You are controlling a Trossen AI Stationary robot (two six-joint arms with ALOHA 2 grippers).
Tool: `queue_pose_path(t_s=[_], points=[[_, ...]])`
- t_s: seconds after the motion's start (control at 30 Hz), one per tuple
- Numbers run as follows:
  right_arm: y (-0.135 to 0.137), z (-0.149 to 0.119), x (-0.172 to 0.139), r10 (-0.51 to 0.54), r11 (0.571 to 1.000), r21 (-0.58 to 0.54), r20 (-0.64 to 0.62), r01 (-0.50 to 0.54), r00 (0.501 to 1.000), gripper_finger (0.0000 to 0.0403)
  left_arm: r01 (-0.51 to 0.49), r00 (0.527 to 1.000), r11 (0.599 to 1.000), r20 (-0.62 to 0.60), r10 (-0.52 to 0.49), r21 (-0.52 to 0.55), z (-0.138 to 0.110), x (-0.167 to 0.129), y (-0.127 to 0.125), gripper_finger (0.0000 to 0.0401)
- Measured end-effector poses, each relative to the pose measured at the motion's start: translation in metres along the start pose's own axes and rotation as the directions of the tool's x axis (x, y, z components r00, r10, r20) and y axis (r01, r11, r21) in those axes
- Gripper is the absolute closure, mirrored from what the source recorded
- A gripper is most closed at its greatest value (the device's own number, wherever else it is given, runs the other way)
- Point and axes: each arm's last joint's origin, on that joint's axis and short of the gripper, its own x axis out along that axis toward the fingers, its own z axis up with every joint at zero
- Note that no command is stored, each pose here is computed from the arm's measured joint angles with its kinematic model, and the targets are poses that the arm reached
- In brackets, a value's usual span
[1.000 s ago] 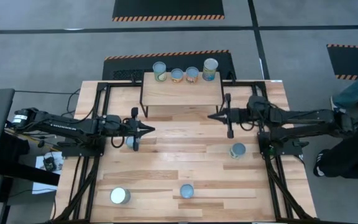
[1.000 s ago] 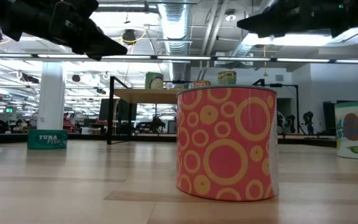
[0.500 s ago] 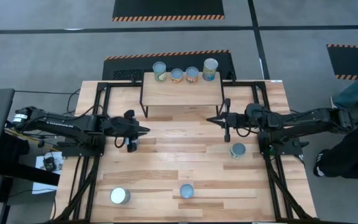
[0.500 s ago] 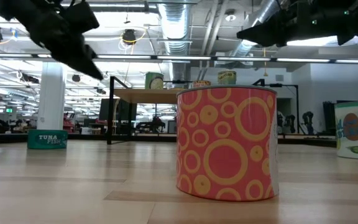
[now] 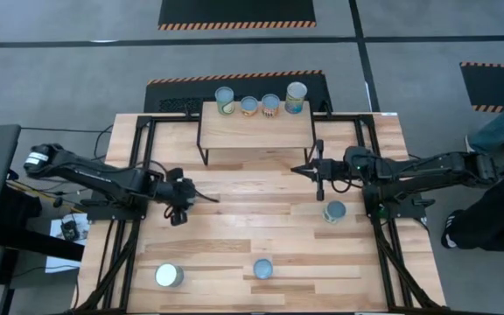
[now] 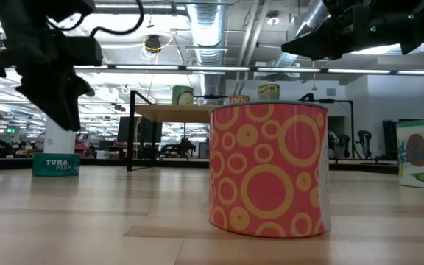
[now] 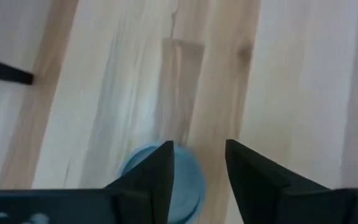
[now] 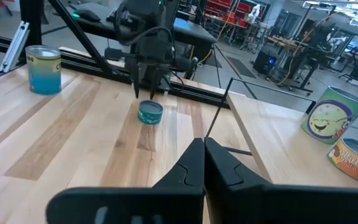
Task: Pick and place cans onto a shelf
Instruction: Put the blue tuna can on the shelf
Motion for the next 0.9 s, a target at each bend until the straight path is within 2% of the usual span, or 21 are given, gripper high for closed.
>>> queue_pose_path(t_s=[0.4,0.6,0.7,0.9], points=[[0.0,0.0,0.0,0.0,1.0,0.0,0.0,0.0,1.0,0.039,-0.065,0.981,0.997,-0.183,0.07,0.031,-0.006,0.029,-0.009,0.0262],[0.0,0.0,0.0,0.0,1.0,0.0,0.0,0.0,1.0,0.039,-0.106,0.963,0.986,-0.234,0.135,0.129,-0.007,0.045,-0.012,0.0266],[0.0,0.0,0.0,0.0,1.0,0.0,0.0,0.0,1.0,0.039,-0.117,0.962,0.981,-0.226,0.151,0.157,-0.006,0.048,-0.012,0.0293],[0.0,0.0,0.0,0.0,1.0,0.014,0.0,0.0,1.0,0.039,-0.07,0.976,0.979,-0.19,0.107,0.191,0.013,0.035,-0.017,0.0387]])
